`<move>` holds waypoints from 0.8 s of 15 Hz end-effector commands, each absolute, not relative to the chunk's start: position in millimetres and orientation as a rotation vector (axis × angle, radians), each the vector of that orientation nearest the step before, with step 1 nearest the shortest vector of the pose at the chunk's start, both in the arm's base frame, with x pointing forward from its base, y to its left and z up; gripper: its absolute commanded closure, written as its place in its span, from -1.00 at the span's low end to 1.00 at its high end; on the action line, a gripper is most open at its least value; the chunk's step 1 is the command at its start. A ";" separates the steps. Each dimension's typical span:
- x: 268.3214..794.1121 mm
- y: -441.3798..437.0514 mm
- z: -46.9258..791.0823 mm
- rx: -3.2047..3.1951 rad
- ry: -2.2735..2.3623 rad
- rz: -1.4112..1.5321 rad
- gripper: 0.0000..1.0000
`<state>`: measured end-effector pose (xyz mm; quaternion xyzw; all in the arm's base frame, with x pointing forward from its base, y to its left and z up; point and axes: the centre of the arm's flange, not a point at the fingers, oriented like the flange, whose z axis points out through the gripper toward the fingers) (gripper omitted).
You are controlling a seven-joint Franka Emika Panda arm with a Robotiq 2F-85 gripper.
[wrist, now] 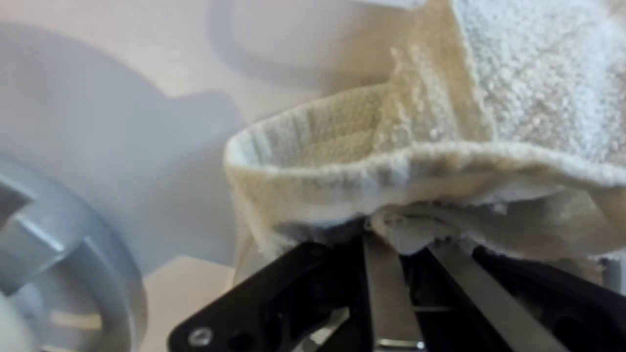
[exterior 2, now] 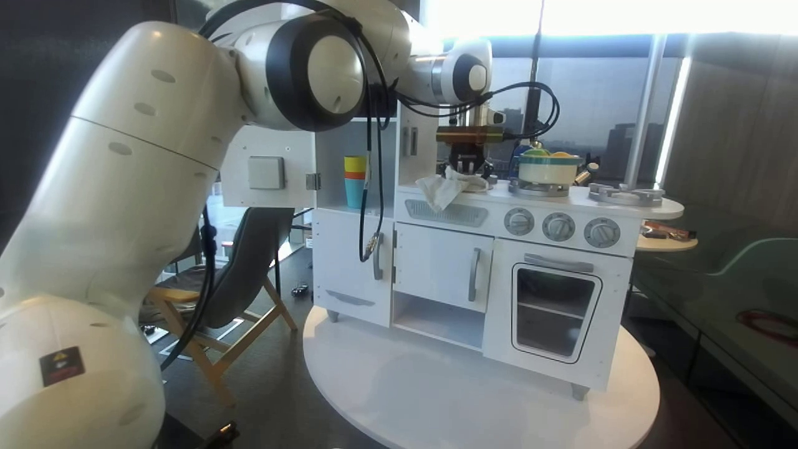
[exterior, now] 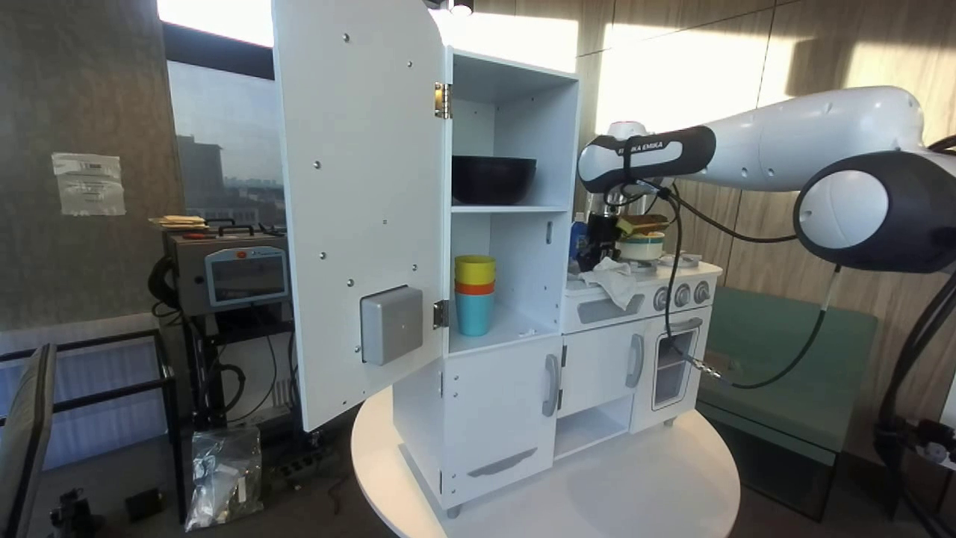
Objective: Use the towel to wipe the sink
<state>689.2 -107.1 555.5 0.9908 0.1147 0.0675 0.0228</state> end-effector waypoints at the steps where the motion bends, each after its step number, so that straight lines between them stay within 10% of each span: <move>1: 675.6 -90.6 567.9 3.217 0.458 0.112 0.76; 12: 714.4 -122.3 560.1 2.955 0.473 0.447 0.77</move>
